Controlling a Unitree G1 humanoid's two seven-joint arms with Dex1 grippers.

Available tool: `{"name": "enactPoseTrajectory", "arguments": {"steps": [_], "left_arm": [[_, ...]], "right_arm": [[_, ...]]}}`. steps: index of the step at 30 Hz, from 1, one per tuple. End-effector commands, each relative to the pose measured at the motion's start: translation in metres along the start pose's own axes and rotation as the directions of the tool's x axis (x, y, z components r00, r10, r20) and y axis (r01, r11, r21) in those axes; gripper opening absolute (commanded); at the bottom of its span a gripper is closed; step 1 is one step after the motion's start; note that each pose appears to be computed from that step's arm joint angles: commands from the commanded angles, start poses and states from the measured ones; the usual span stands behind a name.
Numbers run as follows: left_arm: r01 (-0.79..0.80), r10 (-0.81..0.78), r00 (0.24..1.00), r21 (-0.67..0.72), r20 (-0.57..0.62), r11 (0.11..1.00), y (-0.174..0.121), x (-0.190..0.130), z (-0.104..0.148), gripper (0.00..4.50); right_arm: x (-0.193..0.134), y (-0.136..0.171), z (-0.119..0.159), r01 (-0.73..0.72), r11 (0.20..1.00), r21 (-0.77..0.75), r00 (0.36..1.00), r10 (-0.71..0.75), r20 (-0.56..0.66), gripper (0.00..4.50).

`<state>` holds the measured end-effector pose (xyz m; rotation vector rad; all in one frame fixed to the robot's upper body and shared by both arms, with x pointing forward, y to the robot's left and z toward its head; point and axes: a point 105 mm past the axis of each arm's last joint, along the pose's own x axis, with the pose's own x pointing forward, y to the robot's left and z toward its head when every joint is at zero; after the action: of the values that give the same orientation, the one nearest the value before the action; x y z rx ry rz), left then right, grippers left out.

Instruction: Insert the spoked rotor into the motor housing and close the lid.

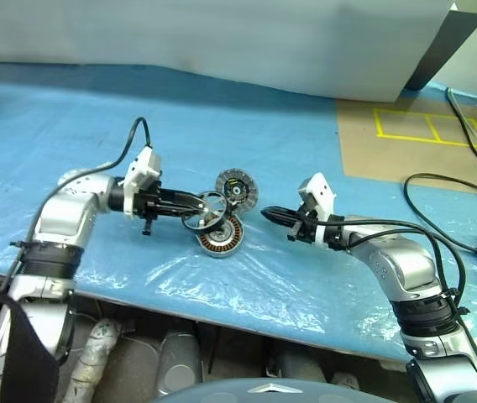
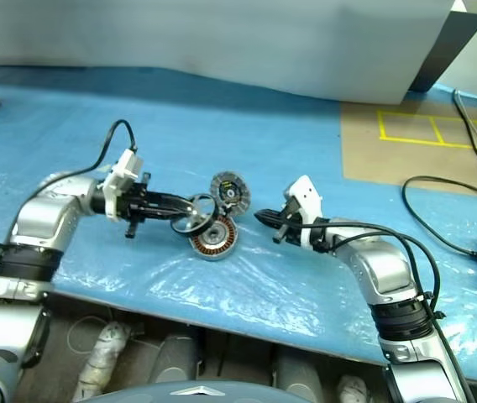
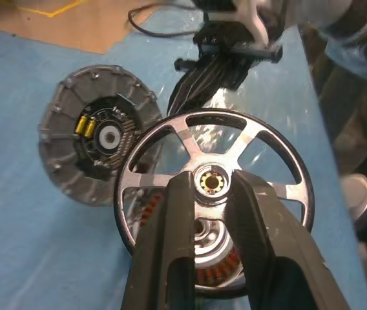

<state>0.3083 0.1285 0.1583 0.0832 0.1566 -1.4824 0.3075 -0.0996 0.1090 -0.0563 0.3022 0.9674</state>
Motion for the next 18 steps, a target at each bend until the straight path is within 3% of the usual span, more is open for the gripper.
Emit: {"name": "enactPoseTrajectory", "arguments": {"steps": [1, 6, 18], "left_arm": [[-0.056, 0.058, 0.996, -0.038, 0.070, 0.998, -0.003, -0.006, 0.009, 0.52], [-0.116, 0.123, 0.990, -0.104, 0.069, 0.988, 0.000, -0.003, -0.008, 0.52], [-0.144, 0.145, 0.989, -0.111, 0.005, 0.983, 0.004, 0.004, -0.029, 0.52]], "right_arm": [[-0.004, 0.001, 0.008, 0.005, 0.999, -0.035, 1.000, -0.004, 0.023, 0.00], [-0.003, -0.001, 0.008, 0.007, 0.999, -0.044, 1.000, -0.007, 0.014, 0.00], [-0.002, -0.003, 0.007, 0.020, 0.999, -0.050, 1.000, -0.020, 0.000, 0.00]]}}
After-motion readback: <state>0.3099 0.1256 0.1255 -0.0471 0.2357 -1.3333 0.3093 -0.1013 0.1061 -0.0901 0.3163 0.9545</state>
